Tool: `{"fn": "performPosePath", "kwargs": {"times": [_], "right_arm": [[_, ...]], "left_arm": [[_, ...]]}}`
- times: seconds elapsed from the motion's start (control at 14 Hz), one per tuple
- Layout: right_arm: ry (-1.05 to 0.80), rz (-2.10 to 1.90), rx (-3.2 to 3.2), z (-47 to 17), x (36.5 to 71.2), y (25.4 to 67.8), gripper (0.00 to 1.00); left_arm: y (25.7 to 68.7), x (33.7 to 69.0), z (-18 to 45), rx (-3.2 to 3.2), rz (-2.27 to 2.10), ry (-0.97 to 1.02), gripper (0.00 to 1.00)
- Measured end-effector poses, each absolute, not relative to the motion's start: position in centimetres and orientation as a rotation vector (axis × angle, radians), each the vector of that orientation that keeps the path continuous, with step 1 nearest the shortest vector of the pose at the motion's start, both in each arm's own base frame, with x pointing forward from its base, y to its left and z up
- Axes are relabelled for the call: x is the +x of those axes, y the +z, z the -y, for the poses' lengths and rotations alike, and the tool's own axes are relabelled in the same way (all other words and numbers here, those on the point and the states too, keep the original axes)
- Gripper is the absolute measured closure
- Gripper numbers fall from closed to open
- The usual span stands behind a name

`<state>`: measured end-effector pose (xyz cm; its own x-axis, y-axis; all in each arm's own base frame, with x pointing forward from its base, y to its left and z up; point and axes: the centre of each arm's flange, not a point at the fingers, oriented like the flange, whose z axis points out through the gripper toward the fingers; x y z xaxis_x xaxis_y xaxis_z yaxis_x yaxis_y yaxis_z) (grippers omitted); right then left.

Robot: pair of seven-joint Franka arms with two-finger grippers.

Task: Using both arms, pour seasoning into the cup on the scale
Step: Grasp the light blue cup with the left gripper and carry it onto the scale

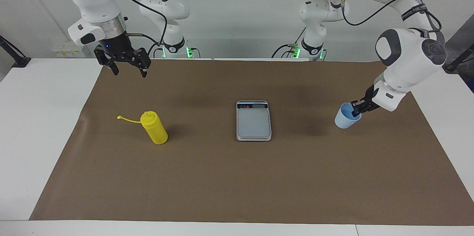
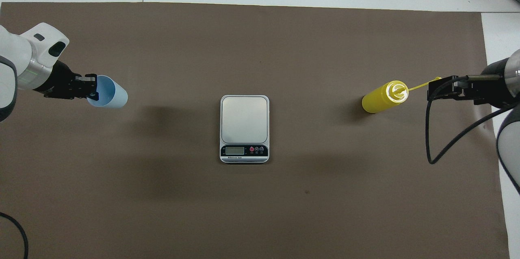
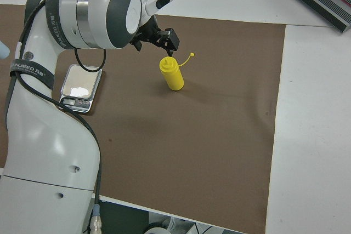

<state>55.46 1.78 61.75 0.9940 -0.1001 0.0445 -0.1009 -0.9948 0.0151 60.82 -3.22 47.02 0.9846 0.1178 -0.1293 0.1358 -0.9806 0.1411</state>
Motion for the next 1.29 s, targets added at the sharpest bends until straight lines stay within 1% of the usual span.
{"fn": "performPosePath", "kwargs": {"times": [0.14,0.29,0.5,0.72,1.0,1.29], "right_arm": [[0.068,0.157,3.120,-1.8,55.5,61.7,0.00],[0.068,0.157,3.120,-1.8,55.5,61.7,0.00],[0.068,0.157,3.120,-1.8,55.5,61.7,0.00],[0.068,0.157,3.120,-1.8,55.5,61.7,0.00],[0.068,0.157,3.120,-1.8,55.5,61.7,0.00],[0.068,0.157,3.120,-1.8,55.5,61.7,0.00]], "left_arm": [[48.7,61.2,6.1,2.940,-0.227,-0.216,0.97],[49.5,61.4,10.8,2.929,-0.233,-0.217,0.97],[49.4,60.7,18.5,2.929,-0.234,-0.193,0.97],[48.9,59.6,24.7,2.906,-0.278,-0.150,0.97],[45.9,57.9,31.4,2.919,-0.277,-0.166,0.97],[42.5,56.4,34.6,2.985,-0.244,-0.190,0.97]]}}
